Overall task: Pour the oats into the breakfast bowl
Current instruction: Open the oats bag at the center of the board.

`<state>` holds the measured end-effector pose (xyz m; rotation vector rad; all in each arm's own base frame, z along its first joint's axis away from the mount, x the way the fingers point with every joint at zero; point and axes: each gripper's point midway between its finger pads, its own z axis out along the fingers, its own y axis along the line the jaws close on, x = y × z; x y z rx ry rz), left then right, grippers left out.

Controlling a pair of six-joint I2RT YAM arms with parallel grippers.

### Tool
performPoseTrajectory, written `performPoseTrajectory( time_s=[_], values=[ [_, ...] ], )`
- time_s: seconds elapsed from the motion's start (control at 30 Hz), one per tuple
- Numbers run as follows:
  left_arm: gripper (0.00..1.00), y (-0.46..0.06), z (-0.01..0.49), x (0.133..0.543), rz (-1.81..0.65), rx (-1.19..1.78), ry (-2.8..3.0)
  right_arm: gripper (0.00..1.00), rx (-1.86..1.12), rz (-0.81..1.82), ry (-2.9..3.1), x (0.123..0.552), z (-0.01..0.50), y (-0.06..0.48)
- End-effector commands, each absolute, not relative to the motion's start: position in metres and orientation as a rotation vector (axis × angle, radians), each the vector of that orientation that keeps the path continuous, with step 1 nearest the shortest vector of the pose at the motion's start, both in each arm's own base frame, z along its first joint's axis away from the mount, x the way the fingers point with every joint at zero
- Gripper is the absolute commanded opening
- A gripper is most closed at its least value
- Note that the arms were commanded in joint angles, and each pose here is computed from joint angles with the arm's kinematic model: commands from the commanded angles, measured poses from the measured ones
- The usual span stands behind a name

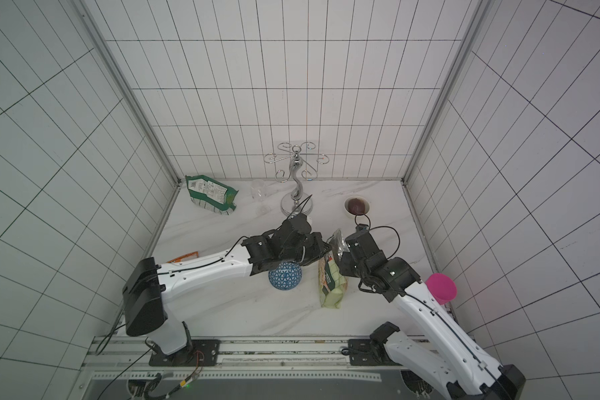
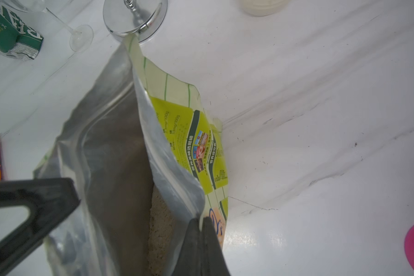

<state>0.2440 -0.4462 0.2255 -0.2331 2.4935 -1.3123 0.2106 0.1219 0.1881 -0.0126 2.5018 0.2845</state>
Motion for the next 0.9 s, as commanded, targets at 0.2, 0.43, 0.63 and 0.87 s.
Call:
performPoseTrajectory(
  time_s=[0.2, 0.43, 0.63, 0.87],
  values=[
    [0.00, -0.449, 0.265, 0.245, -1.443, -0.183, 2.413, 0.00, 0.012, 0.142, 2.435, 0.219, 0.222, 0.091],
    [0.00, -0.457, 0.264, 0.241, -1.465, -0.141, 2.435, 0.00, -0.042, 0.196, 2.527, 0.207, 0.220, 0.100],
    [0.04, -0.460, 0.260, 0.239, -1.459, -0.097, 2.448, 0.41, -0.062, 0.212, 2.570, 0.203, 0.210, 0.104],
    [0.65, -0.449, 0.247, 0.248, -1.258, -0.017, 2.474, 0.48, -0.086, 0.209, 2.596, 0.206, 0.200, 0.109]
  ],
)
